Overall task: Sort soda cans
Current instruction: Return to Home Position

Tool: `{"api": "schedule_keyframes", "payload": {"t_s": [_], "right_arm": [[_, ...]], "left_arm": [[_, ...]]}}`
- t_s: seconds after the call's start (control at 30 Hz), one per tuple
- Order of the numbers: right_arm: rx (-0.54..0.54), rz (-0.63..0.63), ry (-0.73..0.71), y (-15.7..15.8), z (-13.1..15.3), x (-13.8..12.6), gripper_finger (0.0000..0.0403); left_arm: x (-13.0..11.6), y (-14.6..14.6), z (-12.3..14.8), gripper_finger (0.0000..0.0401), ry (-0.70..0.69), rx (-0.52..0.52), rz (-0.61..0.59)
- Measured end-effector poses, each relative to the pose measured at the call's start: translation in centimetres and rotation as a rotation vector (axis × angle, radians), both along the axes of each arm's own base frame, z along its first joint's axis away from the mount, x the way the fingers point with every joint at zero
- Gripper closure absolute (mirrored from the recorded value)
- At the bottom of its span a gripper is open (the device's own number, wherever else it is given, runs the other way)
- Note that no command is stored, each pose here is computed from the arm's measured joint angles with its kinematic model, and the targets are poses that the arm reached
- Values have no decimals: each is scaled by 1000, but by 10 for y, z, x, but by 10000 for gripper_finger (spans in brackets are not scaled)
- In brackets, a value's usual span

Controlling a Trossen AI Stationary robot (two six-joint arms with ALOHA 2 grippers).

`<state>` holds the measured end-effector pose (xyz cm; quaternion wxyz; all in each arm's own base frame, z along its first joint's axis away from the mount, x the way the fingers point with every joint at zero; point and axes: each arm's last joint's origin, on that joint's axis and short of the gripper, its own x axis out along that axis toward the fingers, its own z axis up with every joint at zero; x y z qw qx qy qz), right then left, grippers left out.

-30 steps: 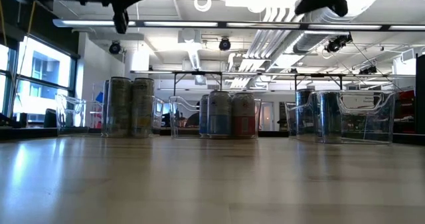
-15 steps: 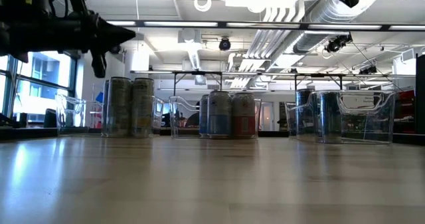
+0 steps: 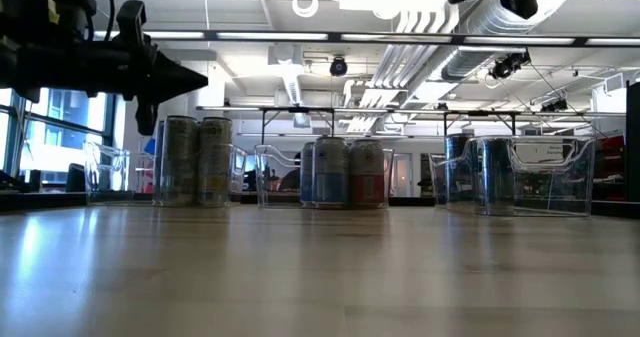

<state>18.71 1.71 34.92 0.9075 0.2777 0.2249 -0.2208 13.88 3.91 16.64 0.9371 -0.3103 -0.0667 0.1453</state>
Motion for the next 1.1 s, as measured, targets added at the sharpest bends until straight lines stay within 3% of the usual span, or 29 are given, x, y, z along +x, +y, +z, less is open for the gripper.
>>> {"api": "schedule_keyframes", "payload": {"t_s": [0.13,0.23,0.4,0.5,0.57,0.73,0.93,1.1], "right_arm": [[-34,71,55,-6,-17,-7,403],[16,160,-1,-8,-46,-21,403],[42,233,-342,-11,-93,-49,403],[-42,272,-555,-12,-111,-61,403],[-124,283,-624,-13,-123,-67,403],[-237,312,-598,-13,-153,-73,403],[-247,295,-487,-14,-183,-74,403],[-243,267,-301,-16,-200,-76,403]], "left_arm": [[0,0,-4,401,-3,-145,-3],[0,0,-6,401,-1,-213,-3],[0,-1,-7,401,2,-226,-22],[0,-1,-7,400,11,-197,-22],[0,-1,-7,400,17,-180,-22],[0,-1,-7,400,23,-160,-22],[0,-1,-7,400,24,-159,-23],[0,-1,-7,400,23,-160,-24]]}}
